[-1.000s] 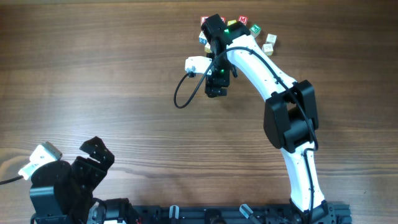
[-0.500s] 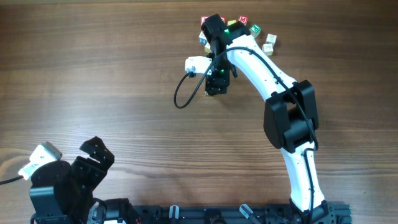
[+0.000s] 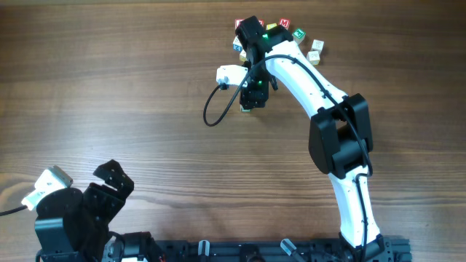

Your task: Form a tower

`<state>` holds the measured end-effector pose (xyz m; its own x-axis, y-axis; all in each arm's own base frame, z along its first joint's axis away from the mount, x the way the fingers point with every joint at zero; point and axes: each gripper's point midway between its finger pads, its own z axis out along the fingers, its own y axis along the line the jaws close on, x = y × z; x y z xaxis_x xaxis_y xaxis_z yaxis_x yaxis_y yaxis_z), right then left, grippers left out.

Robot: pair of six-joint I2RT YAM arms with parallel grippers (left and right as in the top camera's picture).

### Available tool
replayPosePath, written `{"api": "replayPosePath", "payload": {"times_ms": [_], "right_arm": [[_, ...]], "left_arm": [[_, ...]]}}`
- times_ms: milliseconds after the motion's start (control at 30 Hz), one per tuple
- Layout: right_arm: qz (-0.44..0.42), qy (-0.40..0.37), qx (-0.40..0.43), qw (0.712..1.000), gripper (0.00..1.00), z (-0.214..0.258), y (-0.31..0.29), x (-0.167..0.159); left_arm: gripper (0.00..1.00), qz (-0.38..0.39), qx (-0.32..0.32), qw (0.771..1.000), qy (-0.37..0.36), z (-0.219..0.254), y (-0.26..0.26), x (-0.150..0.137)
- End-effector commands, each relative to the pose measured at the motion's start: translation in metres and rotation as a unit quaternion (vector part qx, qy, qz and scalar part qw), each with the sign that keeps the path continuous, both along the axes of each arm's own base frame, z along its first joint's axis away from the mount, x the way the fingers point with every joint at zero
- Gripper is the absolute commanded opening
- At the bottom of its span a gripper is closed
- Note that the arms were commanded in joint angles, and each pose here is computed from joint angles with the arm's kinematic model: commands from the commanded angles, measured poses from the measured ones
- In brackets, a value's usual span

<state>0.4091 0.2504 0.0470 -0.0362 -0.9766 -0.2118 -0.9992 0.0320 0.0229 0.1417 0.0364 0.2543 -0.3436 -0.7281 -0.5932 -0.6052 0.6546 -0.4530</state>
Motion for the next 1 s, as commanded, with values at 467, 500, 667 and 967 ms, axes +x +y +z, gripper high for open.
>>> {"api": "replayPosePath", "payload": {"times_ms": [467,500,667,967], "right_arm": [[-0.012,0.006,-0.005,1.000,0.65,-0.0086,0.0019,0.0008],[-0.012,0.006,-0.005,1.000,0.64,-0.0086,0.0019,0.0008],[-0.012,0.006,-0.005,1.000,0.60,-0.0086,0.0019,0.0007],[-0.012,0.006,-0.005,1.000,0.55,-0.0086,0.0018,0.0004]], "left_arm": [[1.00,-0.005,-0.003,1.000,-0.003,0.0006,-0.0021,0.0003],[1.00,-0.005,-0.003,1.000,-0.003,0.0006,-0.0021,0.0003],[1.00,-0.005,-0.003,1.000,-0.003,0.0006,-0.0021,0.0003],[1.00,-0.005,-0.003,1.000,-0.003,0.0006,-0.0021,0.0003]]}}
